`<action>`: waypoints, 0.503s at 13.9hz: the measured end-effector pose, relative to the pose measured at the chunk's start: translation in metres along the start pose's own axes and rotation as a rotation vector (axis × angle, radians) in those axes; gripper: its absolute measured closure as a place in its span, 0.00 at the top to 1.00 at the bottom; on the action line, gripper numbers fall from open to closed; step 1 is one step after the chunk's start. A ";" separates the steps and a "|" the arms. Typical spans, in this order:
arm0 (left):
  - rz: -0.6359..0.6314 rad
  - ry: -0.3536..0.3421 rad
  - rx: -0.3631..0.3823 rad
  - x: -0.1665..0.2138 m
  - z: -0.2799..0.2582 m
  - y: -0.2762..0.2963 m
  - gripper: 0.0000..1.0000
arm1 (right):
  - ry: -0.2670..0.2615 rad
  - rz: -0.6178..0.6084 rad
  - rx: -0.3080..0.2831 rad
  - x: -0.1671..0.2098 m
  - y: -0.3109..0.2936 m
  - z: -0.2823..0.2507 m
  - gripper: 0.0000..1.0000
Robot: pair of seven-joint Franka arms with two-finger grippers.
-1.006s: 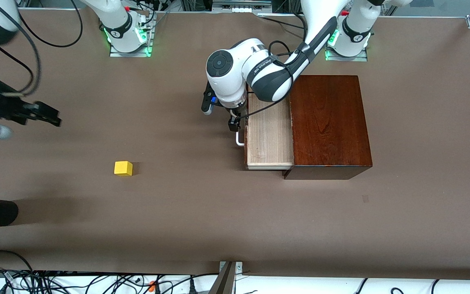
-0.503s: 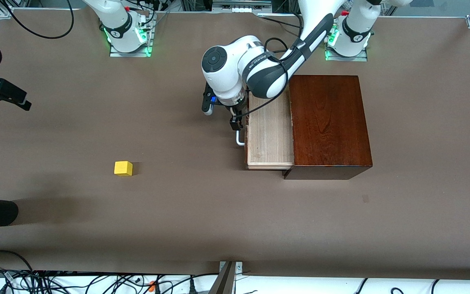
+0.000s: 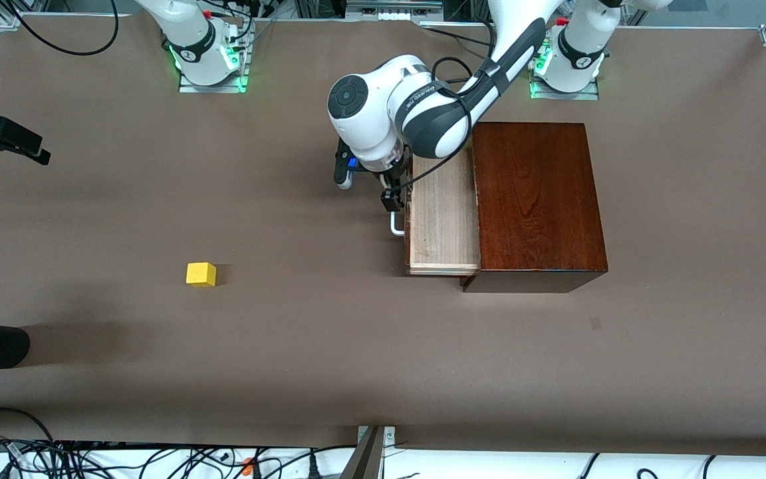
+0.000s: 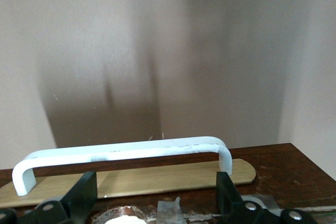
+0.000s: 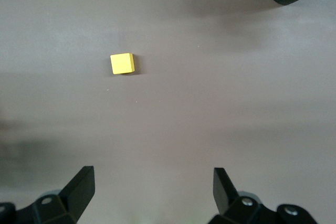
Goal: Open drawer, take yellow block, close drawer
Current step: 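Push the drawer shut with the left gripper while the right gripper withdraws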
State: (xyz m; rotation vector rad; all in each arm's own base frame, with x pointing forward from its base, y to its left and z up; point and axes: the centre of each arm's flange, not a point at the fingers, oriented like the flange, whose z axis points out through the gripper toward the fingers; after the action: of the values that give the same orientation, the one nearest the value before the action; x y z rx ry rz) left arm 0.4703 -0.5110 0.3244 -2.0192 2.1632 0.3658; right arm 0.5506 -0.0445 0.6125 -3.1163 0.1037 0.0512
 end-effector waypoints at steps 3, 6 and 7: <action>-0.034 -0.069 -0.037 -0.029 0.007 -0.014 1.00 | -0.002 -0.004 0.000 -0.001 -0.002 -0.001 1.00; -0.051 -0.085 -0.056 -0.041 0.013 -0.020 1.00 | -0.012 -0.003 0.000 -0.002 -0.001 0.002 1.00; -0.053 -0.090 -0.062 -0.044 0.015 -0.020 1.00 | -0.025 0.000 0.001 -0.003 0.000 0.003 1.00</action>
State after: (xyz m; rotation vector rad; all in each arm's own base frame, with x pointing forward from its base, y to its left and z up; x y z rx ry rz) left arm 0.4933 -0.4660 0.3214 -2.0457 2.0652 0.5119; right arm 0.5472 -0.0438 0.6092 -3.1141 0.1025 0.0898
